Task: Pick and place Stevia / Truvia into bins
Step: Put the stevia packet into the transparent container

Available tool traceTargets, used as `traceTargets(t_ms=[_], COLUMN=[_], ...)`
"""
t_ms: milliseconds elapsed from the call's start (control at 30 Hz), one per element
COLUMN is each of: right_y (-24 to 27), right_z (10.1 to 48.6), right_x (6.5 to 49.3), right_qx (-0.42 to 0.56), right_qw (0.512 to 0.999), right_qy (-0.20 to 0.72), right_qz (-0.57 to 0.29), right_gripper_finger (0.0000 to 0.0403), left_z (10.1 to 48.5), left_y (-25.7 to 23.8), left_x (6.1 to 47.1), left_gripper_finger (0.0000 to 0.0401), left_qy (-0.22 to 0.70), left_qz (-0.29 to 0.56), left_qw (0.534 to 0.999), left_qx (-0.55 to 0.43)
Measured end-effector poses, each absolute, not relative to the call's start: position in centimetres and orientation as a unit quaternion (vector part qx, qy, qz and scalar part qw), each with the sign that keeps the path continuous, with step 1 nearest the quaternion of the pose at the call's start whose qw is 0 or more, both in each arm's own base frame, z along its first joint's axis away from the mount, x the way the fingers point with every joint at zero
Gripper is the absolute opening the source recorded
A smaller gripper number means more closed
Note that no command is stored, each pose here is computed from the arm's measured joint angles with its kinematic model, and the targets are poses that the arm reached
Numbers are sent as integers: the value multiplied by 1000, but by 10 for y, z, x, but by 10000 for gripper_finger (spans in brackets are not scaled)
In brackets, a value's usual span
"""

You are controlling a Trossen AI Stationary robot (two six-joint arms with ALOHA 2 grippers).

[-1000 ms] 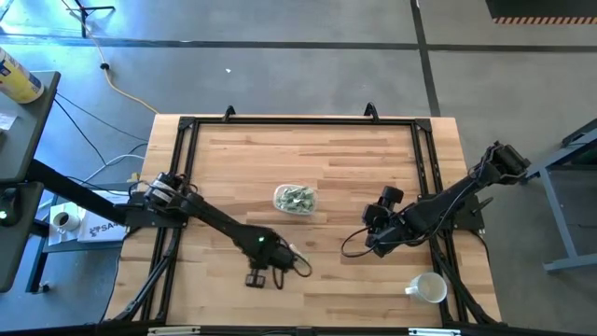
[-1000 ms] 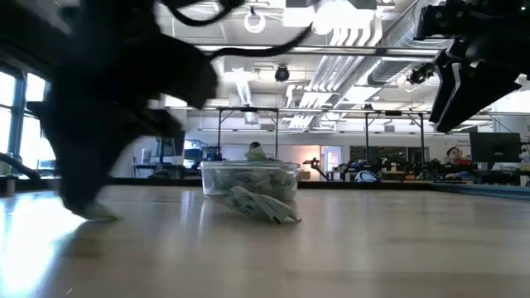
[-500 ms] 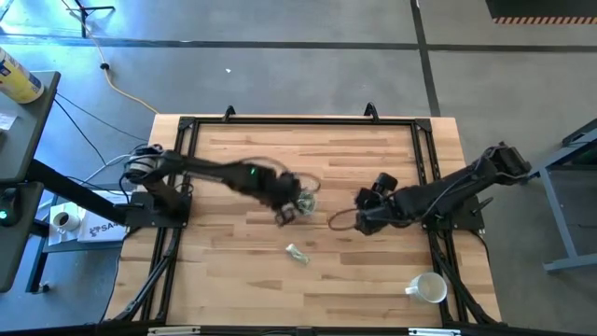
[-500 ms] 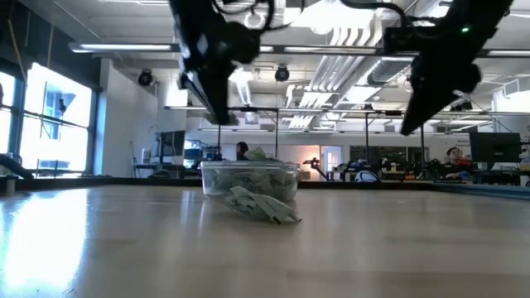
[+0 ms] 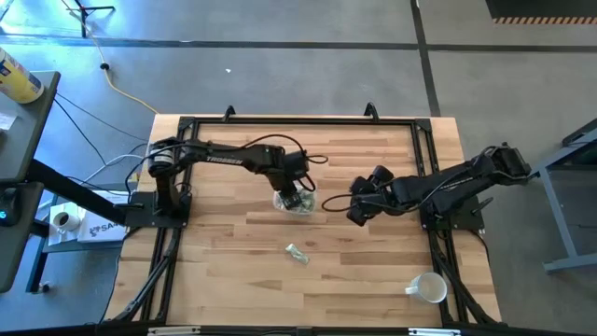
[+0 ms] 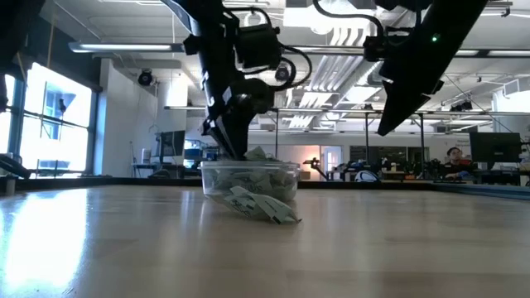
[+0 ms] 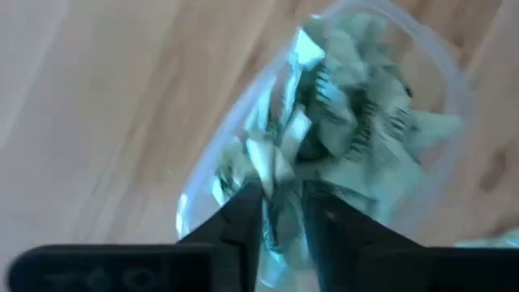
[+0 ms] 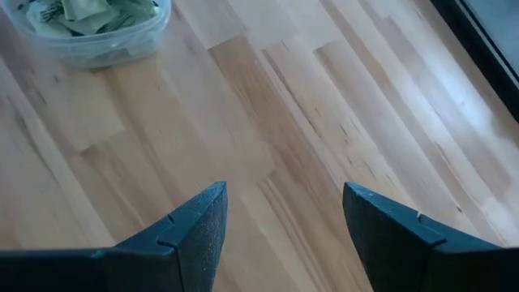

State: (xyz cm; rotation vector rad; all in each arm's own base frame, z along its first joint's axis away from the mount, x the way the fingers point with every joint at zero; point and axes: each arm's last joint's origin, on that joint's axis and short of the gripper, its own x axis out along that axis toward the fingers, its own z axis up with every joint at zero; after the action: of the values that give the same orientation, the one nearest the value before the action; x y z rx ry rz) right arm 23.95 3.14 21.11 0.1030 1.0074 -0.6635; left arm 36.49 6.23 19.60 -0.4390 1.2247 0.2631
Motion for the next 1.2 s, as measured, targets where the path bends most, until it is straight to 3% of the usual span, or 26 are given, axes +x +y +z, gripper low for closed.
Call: traceTargets(t_ms=[167,267,400,533,733,933,1200], right_y=[30,30,30,32,45,59,64], right_z=[211,211,211,210,208,207,203], right_x=[239,239,239,235,229,224,216], right_qx=[49,48,34,1,-46,-29,-22], right_qw=[820,820,819,813,806,809,800], right_qy=[477,478,484,509,541,543,550], right_qz=[-312,-313,-305,-284,-235,-225,-238], right_gripper_finger=[236,236,236,236,236,236,236], left_z=[200,219,247,254,213,176,171], left_y=[54,41,11,-36,-90,-98,-111], left_x=[352,344,337,340,358,378,389], left_gripper_finger=[167,189,209,217,209,196,183], left_qy=[610,603,567,550,510,504,460], left_qz=[123,128,115,11,-107,-122,-178], left_qw=[752,753,781,820,853,855,870], left_qx=[-217,-229,-234,-157,1,8,-12])
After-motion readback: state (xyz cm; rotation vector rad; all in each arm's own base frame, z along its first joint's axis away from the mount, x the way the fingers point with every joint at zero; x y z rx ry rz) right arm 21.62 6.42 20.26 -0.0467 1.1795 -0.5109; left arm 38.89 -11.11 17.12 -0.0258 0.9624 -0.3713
